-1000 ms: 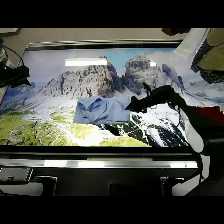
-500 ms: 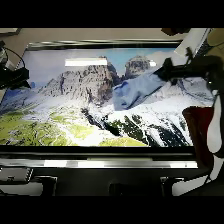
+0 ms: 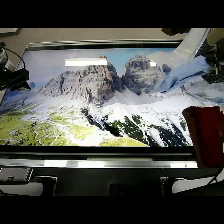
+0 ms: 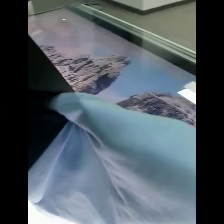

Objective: Fold the clothes and pants, and hang the long-sleeved shirts on hangers.

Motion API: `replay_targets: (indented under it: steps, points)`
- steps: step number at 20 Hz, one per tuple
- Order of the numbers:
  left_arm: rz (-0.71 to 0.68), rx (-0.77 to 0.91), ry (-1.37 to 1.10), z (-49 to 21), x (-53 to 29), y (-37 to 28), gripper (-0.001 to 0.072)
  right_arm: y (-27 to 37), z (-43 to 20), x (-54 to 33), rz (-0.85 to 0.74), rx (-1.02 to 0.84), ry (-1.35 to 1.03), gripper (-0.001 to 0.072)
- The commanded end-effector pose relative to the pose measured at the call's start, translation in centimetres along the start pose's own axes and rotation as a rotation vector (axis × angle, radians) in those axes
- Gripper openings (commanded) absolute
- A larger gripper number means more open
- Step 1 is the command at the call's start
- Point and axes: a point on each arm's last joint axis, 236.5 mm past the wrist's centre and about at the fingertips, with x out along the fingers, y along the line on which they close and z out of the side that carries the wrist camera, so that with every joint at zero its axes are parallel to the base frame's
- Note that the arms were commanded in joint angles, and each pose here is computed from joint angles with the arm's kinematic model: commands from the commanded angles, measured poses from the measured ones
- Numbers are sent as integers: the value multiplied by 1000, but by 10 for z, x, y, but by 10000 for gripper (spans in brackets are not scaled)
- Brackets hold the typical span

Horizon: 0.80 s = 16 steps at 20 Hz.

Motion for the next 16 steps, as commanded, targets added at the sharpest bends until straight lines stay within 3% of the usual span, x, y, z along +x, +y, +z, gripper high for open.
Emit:
replay_targets:
  steps: [1,9,16]
  points:
    - [0,-1,2,0,0,0,17,-20,52,-36,-54,137,-194,39]
    - [1,-1,7,-2,0,1,17,-59,89,-111,-232,279,-427,40]
    - [3,-1,19,-4,0,1,17,-90,48,-130,-430,309,-317,39]
